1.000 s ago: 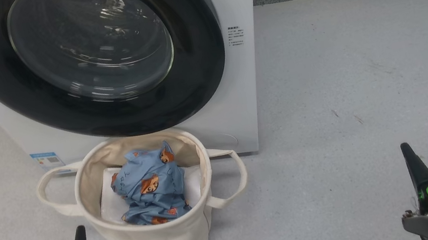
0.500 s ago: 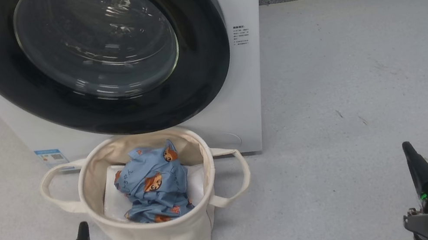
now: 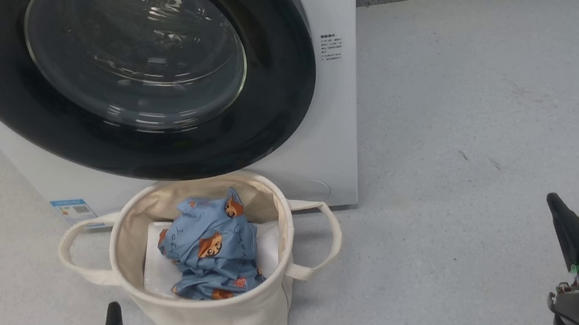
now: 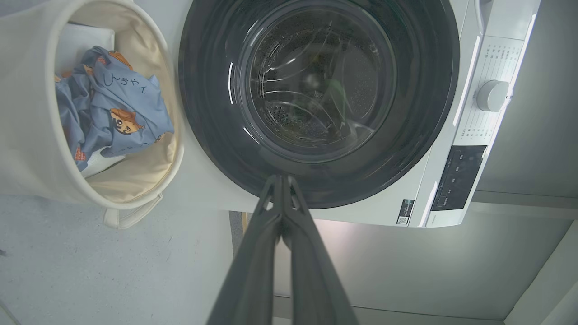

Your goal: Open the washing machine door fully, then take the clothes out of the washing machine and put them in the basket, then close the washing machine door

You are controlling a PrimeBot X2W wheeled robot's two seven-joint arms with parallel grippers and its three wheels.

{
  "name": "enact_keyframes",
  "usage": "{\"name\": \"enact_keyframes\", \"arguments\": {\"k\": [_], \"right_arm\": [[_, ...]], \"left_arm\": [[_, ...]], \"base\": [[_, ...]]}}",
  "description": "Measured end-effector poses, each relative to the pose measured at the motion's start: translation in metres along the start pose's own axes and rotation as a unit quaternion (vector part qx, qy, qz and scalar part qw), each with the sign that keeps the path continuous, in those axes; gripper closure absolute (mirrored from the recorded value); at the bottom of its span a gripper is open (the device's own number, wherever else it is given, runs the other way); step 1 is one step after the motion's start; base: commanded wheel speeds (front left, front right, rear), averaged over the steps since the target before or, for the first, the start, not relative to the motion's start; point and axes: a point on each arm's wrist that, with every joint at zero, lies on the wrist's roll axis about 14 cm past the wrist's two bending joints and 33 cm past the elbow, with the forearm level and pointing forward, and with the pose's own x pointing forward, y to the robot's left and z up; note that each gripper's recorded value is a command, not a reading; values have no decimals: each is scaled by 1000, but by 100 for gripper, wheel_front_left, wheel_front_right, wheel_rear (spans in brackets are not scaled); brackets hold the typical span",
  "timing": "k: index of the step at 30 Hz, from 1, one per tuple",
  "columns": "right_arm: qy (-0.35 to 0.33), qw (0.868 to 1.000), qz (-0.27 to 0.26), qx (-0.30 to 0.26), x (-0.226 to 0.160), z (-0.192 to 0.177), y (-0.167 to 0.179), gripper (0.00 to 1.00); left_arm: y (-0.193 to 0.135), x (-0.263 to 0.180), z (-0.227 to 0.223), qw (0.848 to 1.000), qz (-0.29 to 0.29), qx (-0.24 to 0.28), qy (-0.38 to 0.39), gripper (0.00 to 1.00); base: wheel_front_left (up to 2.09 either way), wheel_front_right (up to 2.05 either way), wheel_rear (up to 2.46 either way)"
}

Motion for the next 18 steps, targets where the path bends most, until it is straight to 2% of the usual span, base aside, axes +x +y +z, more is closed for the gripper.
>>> {"name": "enact_keyframes", "arguments": {"k": [18], "right_arm": [[0,1000,0,0,0,0,0,100]], "left_arm": [[0,0,0,1000,-1,0,0,100]], "base": [[0,0,0]]}}
